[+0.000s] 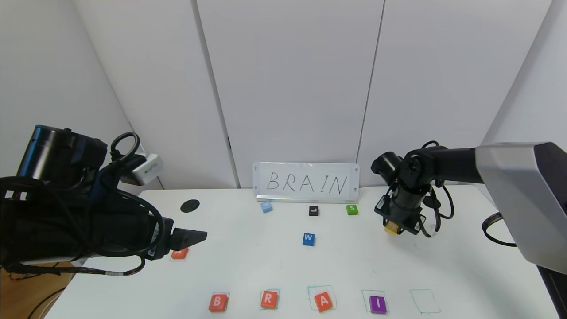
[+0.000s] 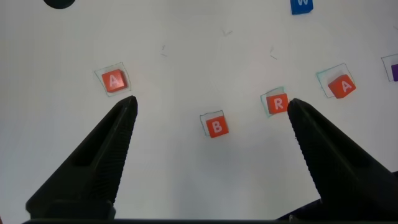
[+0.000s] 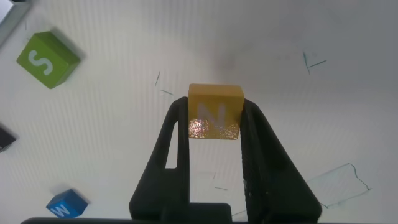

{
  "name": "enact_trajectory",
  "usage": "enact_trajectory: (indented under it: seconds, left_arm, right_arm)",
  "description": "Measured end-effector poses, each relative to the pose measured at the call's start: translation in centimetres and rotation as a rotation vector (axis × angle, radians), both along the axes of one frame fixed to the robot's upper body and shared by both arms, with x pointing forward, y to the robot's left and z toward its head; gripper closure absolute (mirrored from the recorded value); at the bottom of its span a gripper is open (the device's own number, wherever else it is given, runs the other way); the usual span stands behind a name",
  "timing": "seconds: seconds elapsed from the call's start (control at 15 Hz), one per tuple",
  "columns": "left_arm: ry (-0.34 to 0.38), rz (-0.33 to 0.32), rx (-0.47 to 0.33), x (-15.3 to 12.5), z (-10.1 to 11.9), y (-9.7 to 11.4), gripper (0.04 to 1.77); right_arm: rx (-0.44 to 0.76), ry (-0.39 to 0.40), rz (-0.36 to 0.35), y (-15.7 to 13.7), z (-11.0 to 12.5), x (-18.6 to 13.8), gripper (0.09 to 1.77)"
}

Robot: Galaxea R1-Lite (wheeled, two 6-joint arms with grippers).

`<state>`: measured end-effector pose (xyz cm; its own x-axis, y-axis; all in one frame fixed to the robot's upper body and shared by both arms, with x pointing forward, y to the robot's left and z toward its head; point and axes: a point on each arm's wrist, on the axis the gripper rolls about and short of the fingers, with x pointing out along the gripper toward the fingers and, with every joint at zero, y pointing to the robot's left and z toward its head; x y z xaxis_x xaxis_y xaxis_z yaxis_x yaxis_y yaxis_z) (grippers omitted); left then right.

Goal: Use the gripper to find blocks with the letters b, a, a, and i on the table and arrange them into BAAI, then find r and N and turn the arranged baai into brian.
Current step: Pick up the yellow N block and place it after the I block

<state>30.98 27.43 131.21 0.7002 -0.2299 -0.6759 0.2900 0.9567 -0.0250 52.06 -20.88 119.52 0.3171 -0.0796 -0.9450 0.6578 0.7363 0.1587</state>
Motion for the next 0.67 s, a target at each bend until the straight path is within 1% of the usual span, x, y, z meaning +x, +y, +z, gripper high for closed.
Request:
enact_trajectory:
  seconds: [0.07,0.27,0.4,0.53,0.67]
  left_arm:
    - [0.001,-0.003,0.000,0.0,0.0,-0.1,0.09]
    - [0.001,-0.008,0.000,-0.1,0.0,-0.2,0.09]
    - [0.002,-0.009,0.000,-0.1,0.0,-0.2,0.09]
    - [0.002,-0.009,0.000,-0.1,0.0,-0.2,0.09]
    - [0.002,-0.010,0.000,-0.1,0.0,-0.2,0.09]
  right_arm:
    - [-0.003,-0.003,0.013,-0.1,1.0,-0.4,1.32]
    - [-0.022,0.031,0.034,-0.9,3.4,-2.0,1.32]
    - [-0.034,0.046,0.061,-1.3,4.2,-3.0,1.32]
    - [-0.052,0.061,0.108,-1.6,5.0,-4.3,1.32]
    - [-0.063,0.072,0.170,-1.7,5.9,-5.9,1.32]
